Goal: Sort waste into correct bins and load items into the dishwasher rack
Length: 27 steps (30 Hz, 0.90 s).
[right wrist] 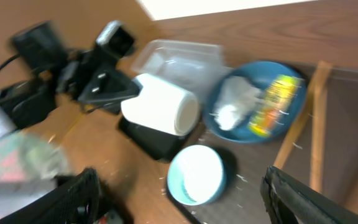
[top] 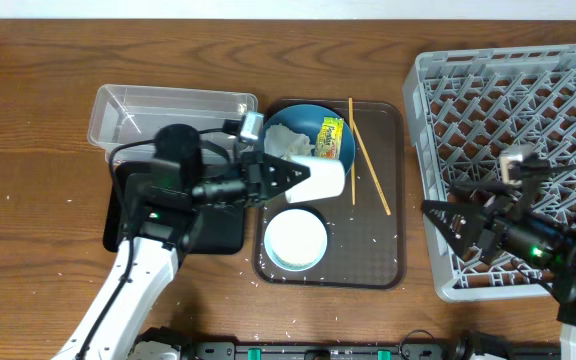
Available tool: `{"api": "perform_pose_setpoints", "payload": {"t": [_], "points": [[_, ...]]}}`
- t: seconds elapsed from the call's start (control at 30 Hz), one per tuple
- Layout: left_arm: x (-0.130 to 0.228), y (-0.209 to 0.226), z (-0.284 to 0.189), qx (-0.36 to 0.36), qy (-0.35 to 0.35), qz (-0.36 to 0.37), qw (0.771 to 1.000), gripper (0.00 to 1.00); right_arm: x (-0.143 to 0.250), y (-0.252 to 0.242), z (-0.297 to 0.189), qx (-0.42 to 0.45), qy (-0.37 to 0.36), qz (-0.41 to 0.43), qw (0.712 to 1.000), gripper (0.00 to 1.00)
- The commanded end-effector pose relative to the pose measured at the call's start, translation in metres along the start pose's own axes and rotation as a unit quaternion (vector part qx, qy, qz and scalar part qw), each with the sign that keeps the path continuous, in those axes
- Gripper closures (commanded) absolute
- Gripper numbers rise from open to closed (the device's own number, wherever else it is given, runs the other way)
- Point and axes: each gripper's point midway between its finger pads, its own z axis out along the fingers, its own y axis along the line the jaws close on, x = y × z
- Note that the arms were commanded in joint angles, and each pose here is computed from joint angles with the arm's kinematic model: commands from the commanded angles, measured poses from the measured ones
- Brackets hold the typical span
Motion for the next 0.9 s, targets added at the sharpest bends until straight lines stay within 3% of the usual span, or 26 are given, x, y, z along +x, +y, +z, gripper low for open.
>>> {"api": "perform_pose_setpoints", "payload": {"t": [0.0,0.17,0.3,0.5,0.7,0.8,0.87], "points": [[0.027,-0.020,-0.009,0.057,0.087,0.026,0.994,0.92,0.002,0.031,0.016,-0.089,0.024,-0.029,0.995,0.17],[0.037,-0.046,-0.015,0.099,0.129,0.089,0.983,0.92,0.005,0.028,0.056,-0.073,0.075,0.003,0.994,0.17],[0.035,-0.066,-0.017,0.111,0.123,0.132,0.977,0.92,0.008,0.044,0.084,-0.112,0.097,-0.029,0.989,0.21],[0.035,-0.075,-0.020,0.115,0.121,0.142,0.976,0.92,0.008,0.048,0.109,-0.131,0.108,-0.035,0.985,0.21],[0.035,-0.075,-0.020,0.115,0.121,0.143,0.976,0.92,0.019,0.065,0.124,-0.173,0.131,-0.047,0.975,0.37],[0.035,-0.077,-0.020,0.117,0.119,0.154,0.974,0.92,0.021,0.080,0.121,-0.211,0.133,-0.067,0.966,0.32],[0.035,-0.079,-0.020,0.119,0.118,0.163,0.972,0.92,0.022,0.080,0.121,-0.212,0.136,-0.064,0.966,0.34]]}}
